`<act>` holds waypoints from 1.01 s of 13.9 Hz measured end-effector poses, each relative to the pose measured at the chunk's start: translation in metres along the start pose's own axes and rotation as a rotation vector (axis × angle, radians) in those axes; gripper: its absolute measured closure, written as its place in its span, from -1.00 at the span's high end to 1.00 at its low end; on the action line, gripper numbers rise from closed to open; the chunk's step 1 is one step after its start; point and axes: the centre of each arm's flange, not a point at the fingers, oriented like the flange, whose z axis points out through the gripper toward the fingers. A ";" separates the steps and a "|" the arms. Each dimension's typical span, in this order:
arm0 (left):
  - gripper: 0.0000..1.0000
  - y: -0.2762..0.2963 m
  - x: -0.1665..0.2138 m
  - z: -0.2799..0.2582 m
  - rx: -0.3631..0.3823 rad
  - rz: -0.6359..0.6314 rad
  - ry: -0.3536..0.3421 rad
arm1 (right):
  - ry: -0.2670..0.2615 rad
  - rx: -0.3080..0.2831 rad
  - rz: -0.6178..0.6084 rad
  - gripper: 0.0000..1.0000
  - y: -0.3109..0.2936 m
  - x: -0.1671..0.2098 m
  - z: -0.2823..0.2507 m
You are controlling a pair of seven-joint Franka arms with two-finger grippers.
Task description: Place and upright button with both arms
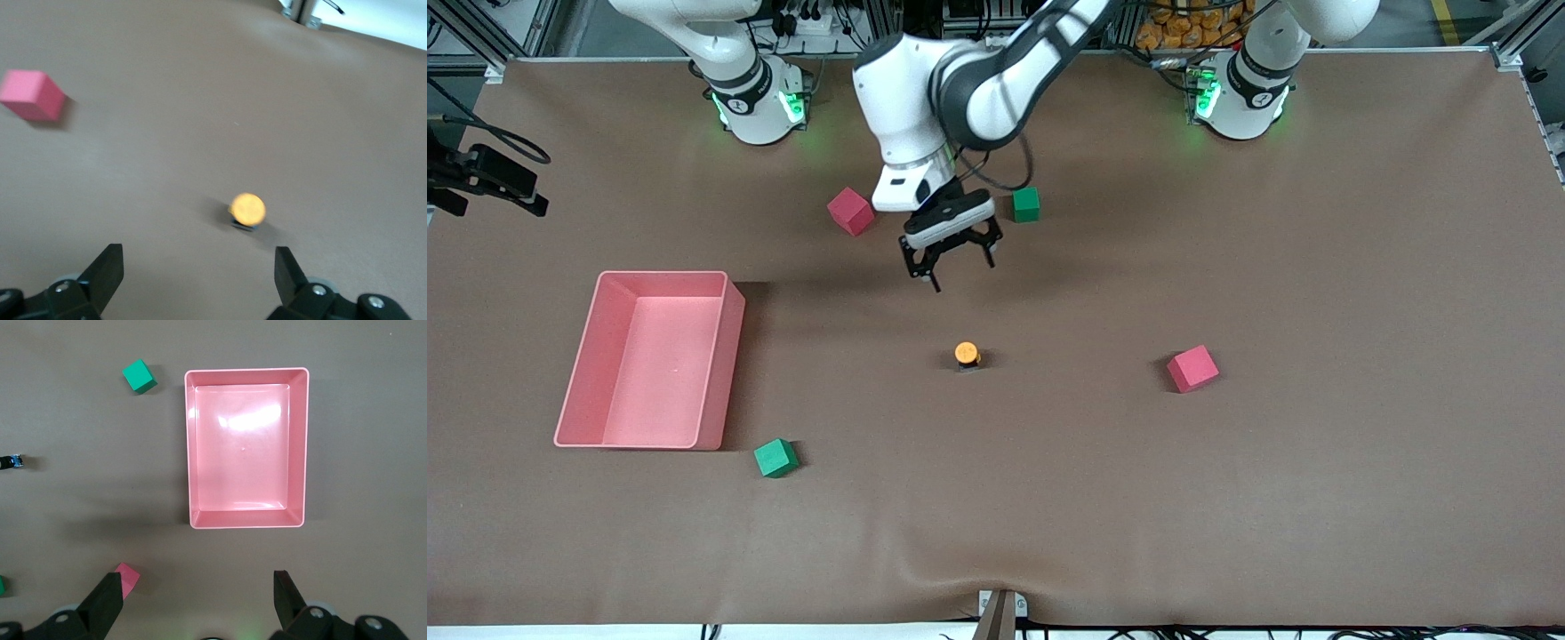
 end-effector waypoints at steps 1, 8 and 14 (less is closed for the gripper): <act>1.00 -0.013 0.037 -0.020 0.000 -0.011 -0.032 | 0.000 0.000 0.000 1.00 0.000 0.000 0.000; 1.00 -0.142 0.273 -0.046 0.035 -0.057 -0.150 | 0.000 0.000 0.000 1.00 0.000 0.000 0.000; 1.00 -0.261 0.398 -0.001 -0.006 0.041 -0.325 | 0.000 0.000 0.001 1.00 0.000 0.000 0.000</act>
